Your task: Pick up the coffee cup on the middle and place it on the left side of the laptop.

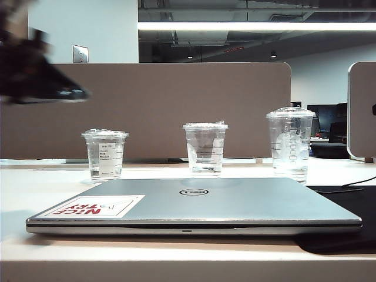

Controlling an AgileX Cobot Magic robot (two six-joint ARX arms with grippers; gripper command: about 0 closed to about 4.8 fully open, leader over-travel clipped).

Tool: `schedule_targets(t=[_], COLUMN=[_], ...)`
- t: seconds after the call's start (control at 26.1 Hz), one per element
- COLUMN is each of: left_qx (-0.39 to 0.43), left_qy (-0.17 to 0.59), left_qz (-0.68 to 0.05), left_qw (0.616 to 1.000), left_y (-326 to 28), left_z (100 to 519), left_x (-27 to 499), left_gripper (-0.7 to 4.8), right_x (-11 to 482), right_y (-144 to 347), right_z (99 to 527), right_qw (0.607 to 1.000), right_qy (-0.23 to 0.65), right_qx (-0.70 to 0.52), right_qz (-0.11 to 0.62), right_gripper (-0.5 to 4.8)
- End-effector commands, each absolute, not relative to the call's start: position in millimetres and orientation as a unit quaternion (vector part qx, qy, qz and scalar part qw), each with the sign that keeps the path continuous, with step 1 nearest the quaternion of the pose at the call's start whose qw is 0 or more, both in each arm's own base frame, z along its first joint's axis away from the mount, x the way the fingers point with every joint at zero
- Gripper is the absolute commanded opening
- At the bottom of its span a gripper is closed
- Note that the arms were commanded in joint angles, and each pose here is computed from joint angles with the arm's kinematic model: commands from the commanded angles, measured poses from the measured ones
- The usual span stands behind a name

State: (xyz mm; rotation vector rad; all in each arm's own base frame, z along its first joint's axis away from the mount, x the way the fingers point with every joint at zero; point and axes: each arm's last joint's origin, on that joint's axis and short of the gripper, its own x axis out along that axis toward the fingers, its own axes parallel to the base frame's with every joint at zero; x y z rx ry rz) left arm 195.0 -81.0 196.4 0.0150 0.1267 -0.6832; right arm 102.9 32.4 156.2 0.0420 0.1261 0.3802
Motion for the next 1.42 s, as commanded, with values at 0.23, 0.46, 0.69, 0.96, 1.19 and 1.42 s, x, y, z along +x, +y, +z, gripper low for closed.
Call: schedule_targets(t=[0.23, 0.46, 0.69, 0.96, 1.19, 1.42], left_qx=[0.003, 0.005, 0.008, 0.014, 0.010, -0.008], left_qy=[0.087, 0.098, 0.124, 0.136, 0.127, 0.124], left_qz=[-0.423, -0.441, -0.423, -0.362, -0.365, -0.373], left_qw=[0.902, 0.892, 0.897, 0.922, 0.922, 0.919], left_y=[-129.8, -163.5, -198.0, -211.6, -213.8, -221.9], left_z=[185.3, 164.1, 141.2, 128.3, 127.9, 125.9], left_x=[312.5, 357.2, 380.4, 395.4, 400.5, 415.5], left_gripper=[3.74, 4.79, 4.79, 4.79, 4.79, 4.79], right_x=[103.0, 102.9, 102.9, 102.9, 102.9, 102.9], right_y=[32.3, 32.3, 32.3, 32.3, 32.3, 32.3], right_z=[156.2, 156.3, 156.2, 156.3, 156.3, 156.3], right_qw=[0.980, 0.980, 0.980, 0.980, 0.980, 0.980], right_qy=[0.057, 0.056, 0.057, 0.056, 0.056, 0.056], right_qx=[0.021, 0.021, 0.021, 0.021, 0.021, 0.021], right_qz=[0.188, 0.189, 0.189, 0.188, 0.189, 0.189], right_gripper=[-0.05, -0.05, -0.05, -0.05, -0.05, -0.05])
